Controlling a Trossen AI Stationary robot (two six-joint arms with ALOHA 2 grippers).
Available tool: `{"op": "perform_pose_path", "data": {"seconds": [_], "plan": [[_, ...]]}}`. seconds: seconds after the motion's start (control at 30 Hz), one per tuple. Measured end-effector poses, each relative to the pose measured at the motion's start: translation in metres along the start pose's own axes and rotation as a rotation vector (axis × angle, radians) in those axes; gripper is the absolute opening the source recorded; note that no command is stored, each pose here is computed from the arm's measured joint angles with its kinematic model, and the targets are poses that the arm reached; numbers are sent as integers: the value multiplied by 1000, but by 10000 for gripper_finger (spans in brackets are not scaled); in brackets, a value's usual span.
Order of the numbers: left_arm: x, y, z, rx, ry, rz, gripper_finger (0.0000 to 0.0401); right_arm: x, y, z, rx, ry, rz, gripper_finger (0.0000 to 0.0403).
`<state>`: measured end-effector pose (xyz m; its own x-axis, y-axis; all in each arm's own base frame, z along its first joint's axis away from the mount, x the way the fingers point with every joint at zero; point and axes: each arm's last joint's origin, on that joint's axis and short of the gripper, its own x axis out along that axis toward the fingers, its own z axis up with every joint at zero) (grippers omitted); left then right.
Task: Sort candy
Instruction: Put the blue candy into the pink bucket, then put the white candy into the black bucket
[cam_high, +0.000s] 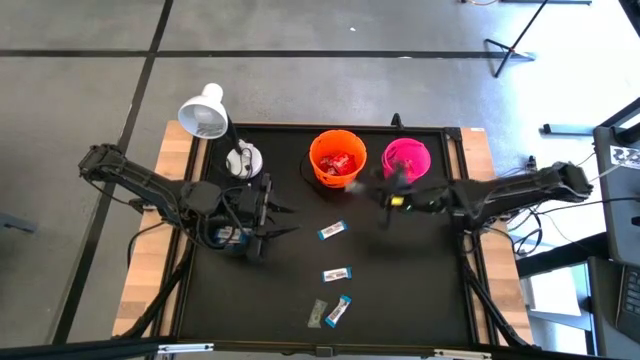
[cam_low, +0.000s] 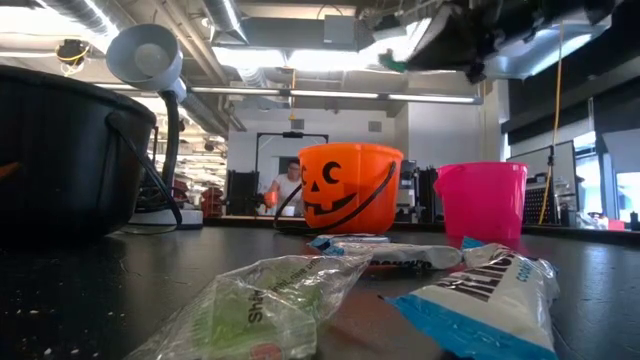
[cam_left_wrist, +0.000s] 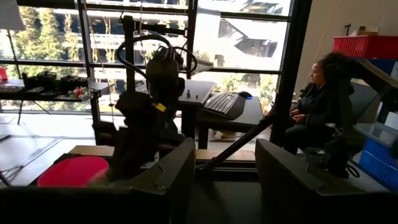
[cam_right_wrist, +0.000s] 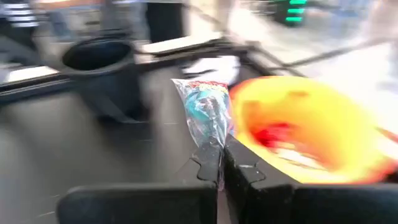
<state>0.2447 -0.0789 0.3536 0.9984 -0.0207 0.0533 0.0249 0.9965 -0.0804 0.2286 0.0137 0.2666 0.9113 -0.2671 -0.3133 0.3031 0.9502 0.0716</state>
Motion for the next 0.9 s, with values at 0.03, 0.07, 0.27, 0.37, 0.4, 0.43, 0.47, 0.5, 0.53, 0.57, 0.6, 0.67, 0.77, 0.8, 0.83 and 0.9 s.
{"op": "perform_pose_path", "data": {"seconds": [0.03,0.07,0.27,0.37,0.4,0.43,0.47,0.5,0.53,0.57,0.6,0.67,0.77,0.8,0.83,0.9], "plan": [[0,0,0,4,0,1,158,-6,-8,1,4,1,-50,7],[0,0,0,5,-1,3,158,-12,-17,3,12,5,-120,7],[0,1,0,6,-2,28,158,-44,-63,-12,96,144,-559,8],[1,1,0,13,0,30,158,-57,-79,-18,132,204,-668,8],[1,1,-1,14,-1,32,158,-61,-84,-19,141,222,-690,8],[2,1,-2,20,2,36,158,-63,-87,-20,155,236,-704,9],[3,0,-3,28,6,40,158,-64,-90,-21,167,248,-710,13],[5,0,-5,35,11,46,158,-65,-92,-22,178,258,-712,19],[6,0,-6,42,15,56,158,-66,-94,-22,187,270,-713,28],[7,1,-7,47,19,65,158,-67,-96,-23,195,282,-713,39],[9,2,-8,49,23,73,158,-68,-98,-23,202,283,-718,52],[12,2,-12,53,35,79,158,-68,-100,-23,203,292,-703,82],[15,1,-16,59,47,85,158,-67,-101,-22,206,298,-680,128],[15,1,-16,59,48,84,158,-67,-101,-21,197,291,-657,140],[16,0,-17,60,50,84,158,-65,-100,-19,185,282,-617,152],[17,0,-17,55,39,86,158,-64,-97,-13,178,241,-512,168]]}}
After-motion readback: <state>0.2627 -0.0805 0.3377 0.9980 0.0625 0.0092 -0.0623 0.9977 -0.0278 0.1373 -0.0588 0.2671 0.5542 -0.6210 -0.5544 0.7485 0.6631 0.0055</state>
